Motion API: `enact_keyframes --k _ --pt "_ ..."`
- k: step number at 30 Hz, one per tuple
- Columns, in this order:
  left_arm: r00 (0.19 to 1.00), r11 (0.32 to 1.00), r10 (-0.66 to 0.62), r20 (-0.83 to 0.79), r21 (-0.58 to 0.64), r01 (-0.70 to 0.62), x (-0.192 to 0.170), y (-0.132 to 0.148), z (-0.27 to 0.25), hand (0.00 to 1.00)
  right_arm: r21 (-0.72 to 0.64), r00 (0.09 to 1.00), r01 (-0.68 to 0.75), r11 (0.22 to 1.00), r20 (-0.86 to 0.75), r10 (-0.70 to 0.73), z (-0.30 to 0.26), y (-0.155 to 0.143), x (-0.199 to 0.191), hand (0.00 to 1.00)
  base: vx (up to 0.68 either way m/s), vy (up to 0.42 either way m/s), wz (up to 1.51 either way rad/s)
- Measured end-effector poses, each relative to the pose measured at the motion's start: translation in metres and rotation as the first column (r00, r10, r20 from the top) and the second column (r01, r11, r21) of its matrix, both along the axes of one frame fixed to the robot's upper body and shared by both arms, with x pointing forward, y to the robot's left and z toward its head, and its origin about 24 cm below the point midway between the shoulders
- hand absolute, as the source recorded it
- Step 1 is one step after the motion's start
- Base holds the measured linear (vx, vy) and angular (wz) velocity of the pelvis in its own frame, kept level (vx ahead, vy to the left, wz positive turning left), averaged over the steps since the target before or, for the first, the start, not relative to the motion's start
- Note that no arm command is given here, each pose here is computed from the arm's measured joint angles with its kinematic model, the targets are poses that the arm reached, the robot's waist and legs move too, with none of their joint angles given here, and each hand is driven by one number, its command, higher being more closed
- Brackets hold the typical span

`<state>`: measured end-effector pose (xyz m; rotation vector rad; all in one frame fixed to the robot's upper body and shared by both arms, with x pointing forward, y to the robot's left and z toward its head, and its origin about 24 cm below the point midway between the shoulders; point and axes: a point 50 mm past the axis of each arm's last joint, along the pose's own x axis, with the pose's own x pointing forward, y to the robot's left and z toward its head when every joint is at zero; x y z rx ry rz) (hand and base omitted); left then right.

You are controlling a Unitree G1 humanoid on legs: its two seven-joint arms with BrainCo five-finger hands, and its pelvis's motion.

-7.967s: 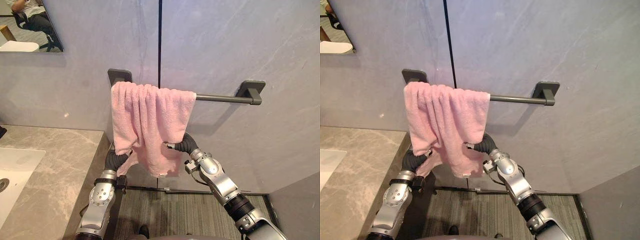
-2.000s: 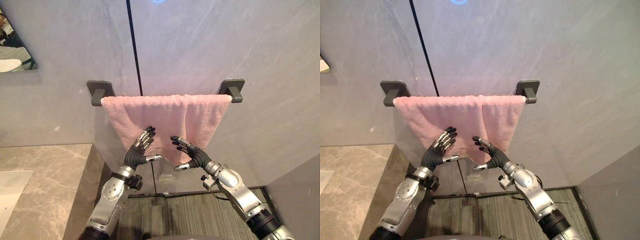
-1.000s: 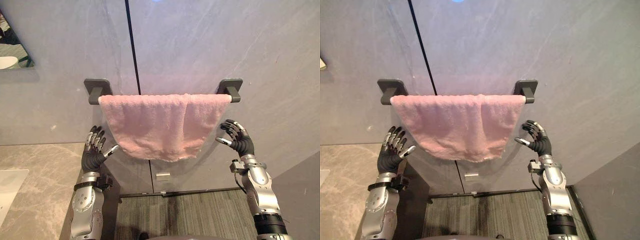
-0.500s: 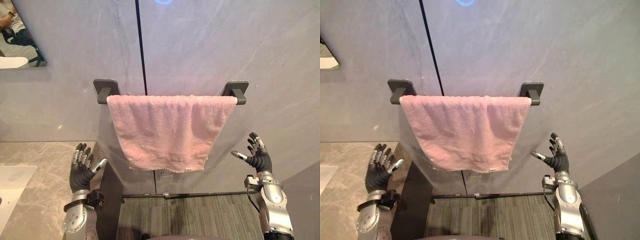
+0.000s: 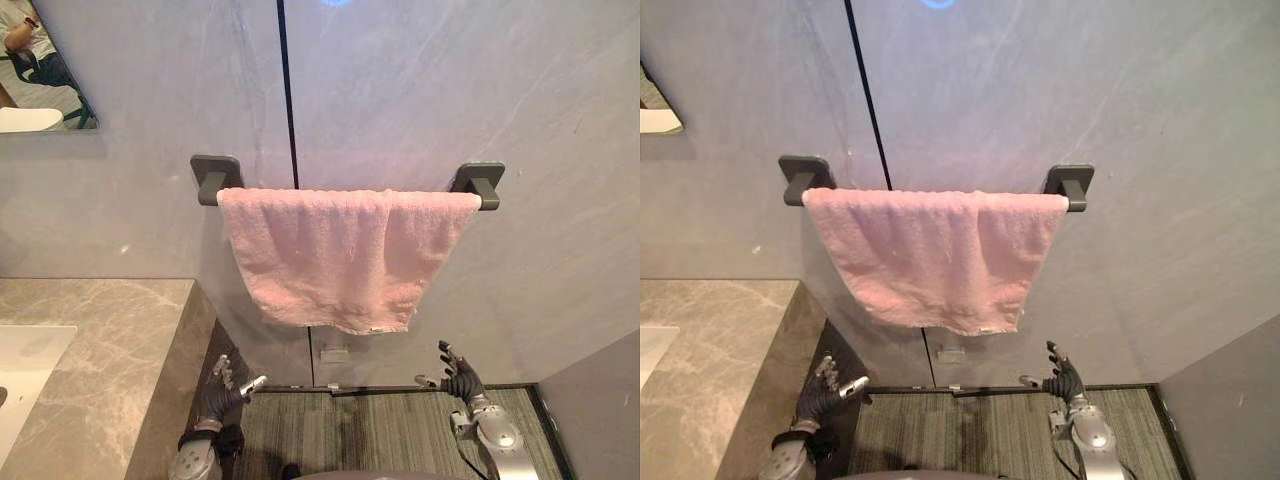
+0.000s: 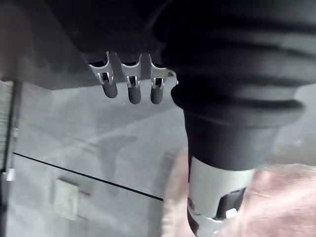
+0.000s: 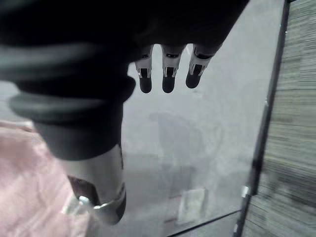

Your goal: Organize washtable

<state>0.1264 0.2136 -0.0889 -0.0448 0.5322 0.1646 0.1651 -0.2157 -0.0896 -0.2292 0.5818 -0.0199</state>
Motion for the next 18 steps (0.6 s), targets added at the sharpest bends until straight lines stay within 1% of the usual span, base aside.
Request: enact_keyframes --k 4,7,9,15,18 --pt "0.989 1.0 0.014 -0.148 0.027 -0.01 -0.021 0.001 -0.022 0.0 -0.017 0.996 -0.004 1.0 -0.089 0.003 -0.015 -0.001 -0.013 0.0 0.0 0.0 0.0" --pt "0.976 0.999 0.02 -0.215 0.033 -0.013 -0.033 0.002 -0.032 0.0 -0.022 0.992 -0.003 1.0 -0.125 0.0 -0.021 -0.001 -0.018 0.0 0.0 0.0 0.0" --pt "0.963 0.998 0.021 -0.27 0.057 -0.006 -0.042 0.003 -0.039 0.0 -0.033 0.987 0.005 0.999 -0.163 -0.01 -0.027 -0.002 -0.025 0.0 0.0 0.0 0.0" --pt "0.934 0.997 0.048 -0.354 0.069 -0.025 -0.059 0.005 -0.049 0.0 -0.037 0.966 -0.014 0.999 -0.26 0.004 -0.04 0.0 -0.04 0.0 -0.01 -0.003 0.01" --pt "0.923 0.997 0.055 -0.382 0.07 -0.031 -0.065 0.004 -0.053 0.0 -0.037 0.959 -0.021 0.999 -0.283 0.01 -0.043 0.001 -0.043 0.0 -0.03 -0.009 0.04"
